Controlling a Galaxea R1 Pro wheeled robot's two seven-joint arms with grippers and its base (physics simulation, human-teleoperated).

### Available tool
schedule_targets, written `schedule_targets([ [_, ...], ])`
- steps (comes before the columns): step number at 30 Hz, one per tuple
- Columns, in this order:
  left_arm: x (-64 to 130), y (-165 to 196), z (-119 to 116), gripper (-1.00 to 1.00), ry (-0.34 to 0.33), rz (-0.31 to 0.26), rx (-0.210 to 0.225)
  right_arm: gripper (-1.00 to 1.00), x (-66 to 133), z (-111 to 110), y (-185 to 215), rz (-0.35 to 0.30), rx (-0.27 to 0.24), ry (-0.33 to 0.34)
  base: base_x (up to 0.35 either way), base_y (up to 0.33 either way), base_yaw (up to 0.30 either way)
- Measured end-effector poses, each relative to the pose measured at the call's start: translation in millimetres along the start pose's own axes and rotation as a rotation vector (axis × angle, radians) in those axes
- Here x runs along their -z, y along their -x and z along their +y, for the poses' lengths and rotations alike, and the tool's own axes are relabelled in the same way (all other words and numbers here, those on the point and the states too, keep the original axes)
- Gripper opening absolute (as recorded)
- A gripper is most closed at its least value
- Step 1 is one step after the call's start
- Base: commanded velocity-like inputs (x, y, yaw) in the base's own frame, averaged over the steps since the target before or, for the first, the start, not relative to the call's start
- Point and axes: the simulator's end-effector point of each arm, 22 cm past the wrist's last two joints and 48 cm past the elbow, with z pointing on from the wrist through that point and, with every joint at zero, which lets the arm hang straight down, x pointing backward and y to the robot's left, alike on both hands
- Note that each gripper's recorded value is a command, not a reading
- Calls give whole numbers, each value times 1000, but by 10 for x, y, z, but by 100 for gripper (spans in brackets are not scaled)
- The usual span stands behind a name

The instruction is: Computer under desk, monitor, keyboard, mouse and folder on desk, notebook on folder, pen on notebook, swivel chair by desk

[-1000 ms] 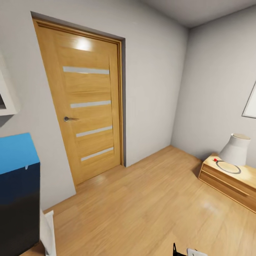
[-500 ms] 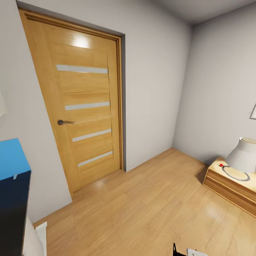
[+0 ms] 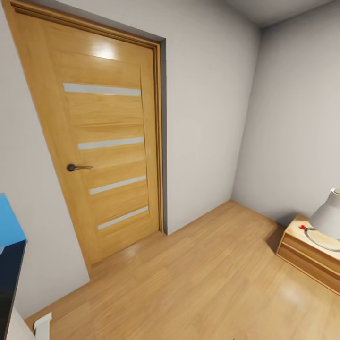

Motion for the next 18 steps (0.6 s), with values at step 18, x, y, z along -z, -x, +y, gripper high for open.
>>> schedule_targets([
  [18,162,-485,335,100,52,-106,10,100,161,-12,-419,95,20,0,333,-3,33],
])
